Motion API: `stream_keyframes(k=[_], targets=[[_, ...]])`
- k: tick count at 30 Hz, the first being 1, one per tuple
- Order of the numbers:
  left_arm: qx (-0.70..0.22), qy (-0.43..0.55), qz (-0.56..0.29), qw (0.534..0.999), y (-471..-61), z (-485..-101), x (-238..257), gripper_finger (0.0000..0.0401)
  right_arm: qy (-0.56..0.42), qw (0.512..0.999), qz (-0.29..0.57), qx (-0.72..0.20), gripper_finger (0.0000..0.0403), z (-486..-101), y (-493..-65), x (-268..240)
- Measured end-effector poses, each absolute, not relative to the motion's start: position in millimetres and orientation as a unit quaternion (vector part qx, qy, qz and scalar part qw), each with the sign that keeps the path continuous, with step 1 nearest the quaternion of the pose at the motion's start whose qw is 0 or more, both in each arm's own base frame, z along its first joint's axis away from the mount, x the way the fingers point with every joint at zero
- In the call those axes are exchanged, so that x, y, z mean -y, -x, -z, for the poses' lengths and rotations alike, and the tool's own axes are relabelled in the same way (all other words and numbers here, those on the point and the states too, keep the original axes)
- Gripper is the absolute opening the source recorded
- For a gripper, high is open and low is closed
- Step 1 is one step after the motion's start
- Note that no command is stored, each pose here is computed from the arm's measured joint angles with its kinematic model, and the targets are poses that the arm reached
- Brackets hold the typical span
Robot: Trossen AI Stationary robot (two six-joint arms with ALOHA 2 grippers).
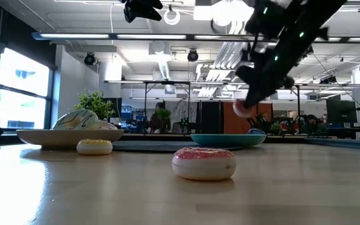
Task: Pick & Place donuts
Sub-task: Put the small right pink donut on the green plate
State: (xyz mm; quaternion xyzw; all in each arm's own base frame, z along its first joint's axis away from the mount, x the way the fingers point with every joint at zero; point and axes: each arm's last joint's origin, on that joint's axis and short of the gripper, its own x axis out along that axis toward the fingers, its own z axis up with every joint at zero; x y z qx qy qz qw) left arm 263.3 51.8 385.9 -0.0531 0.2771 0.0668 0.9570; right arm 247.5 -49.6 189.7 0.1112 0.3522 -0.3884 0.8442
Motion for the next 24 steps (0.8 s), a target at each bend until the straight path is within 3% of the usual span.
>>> stream_keyframes(k=[3,7,13,18,24], targets=[[-0.278,0.053,-0.067,0.957,-263.2,-385.7,-51.8,0.0191,-0.172,0.821,0.399,-0.369,0.0015,-182.3,-238.2,83.5],[-0.283,0.054,-0.067,0.955,-262.7,-384.9,-51.7,0.0191,-0.184,0.801,0.415,-0.391,0.0018,-174.9,-229.5,108.4],[-0.285,0.054,-0.067,0.955,-262.5,-384.6,-51.6,0.0191,-0.168,0.823,0.388,-0.379,0.0025,-169.0,-237.6,121.5],[-0.297,0.056,-0.067,0.951,-261.1,-382.6,-51.4,0.0191,-0.117,0.821,0.388,-0.403,0.007,-158.0,-242.0,126.8],[-0.295,0.056,-0.067,0.952,-261.3,-382.9,-51.4,0.0191,-0.122,0.822,0.376,-0.409,0.0133,-153.8,-244.2,126.9]])
